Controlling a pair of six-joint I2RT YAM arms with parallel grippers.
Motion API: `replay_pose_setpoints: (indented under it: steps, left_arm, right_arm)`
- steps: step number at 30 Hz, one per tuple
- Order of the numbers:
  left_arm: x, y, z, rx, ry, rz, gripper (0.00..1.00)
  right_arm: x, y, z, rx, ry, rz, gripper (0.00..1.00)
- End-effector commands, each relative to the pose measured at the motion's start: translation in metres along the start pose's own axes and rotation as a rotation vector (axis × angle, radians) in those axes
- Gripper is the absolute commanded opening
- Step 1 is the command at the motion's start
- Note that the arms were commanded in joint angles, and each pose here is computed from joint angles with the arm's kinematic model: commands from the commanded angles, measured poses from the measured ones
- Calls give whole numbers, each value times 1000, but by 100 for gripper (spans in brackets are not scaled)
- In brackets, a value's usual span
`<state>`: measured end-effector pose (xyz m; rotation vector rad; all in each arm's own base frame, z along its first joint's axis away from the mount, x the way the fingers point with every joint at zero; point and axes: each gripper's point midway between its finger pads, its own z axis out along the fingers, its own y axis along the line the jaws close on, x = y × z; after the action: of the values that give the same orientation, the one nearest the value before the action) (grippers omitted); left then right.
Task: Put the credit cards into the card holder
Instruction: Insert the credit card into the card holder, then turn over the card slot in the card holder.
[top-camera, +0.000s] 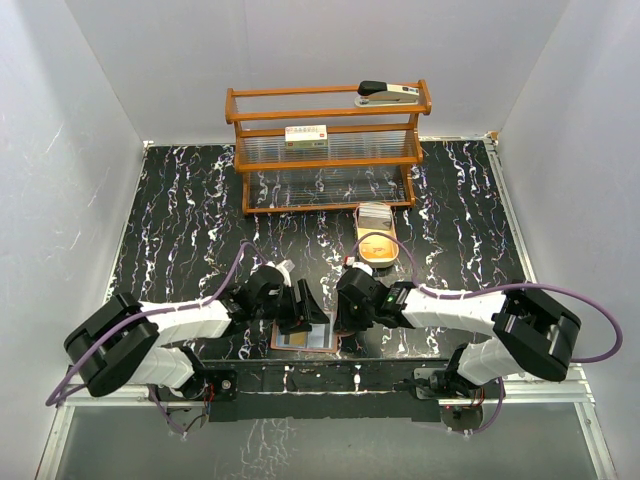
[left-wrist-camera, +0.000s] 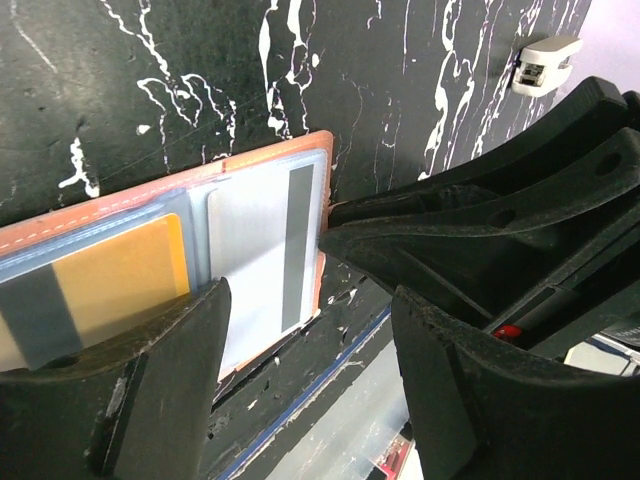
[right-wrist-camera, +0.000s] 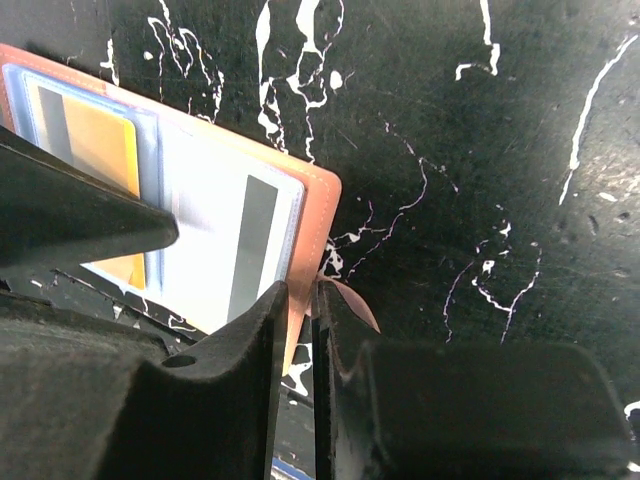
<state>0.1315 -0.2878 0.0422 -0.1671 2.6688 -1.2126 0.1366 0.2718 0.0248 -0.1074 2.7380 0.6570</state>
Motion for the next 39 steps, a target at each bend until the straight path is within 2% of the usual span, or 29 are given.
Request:
replay_pose_setpoints:
  steps: [1, 7, 12, 16, 20, 24, 32, 39]
  left_arm:
    - [-3, -25, 3, 81, 7, 26, 64]
    - [-14, -34, -4, 60, -35, 62, 65]
    - [-36, -14, -29, -172, -119, 108, 68]
    - [-52, -6, -54, -259, -172, 112, 69]
    - [-55, 6, -68, -252, -174, 66, 71]
    - [-57, 18, -77, -211, -157, 12, 69]
    - [-53, 30, -84, -172, -108, -38, 67]
    - [-52, 34, -79, -135, -69, -75, 66]
  right_arm:
    - [-17, 1, 0, 5, -94, -16, 14]
    - [-32, -2, -4, 51, -141, -50, 14]
    - [-36, 16, -18, 2, -128, -56, 16]
    - [-39, 37, -28, -76, -120, -24, 19]
    - [-45, 58, -36, -160, -145, 9, 25]
    - [-48, 73, -32, -185, -135, 16, 26]
    - [-48, 105, -15, -228, -101, -1, 23]
    - [-39, 106, 13, -170, -47, -18, 20]
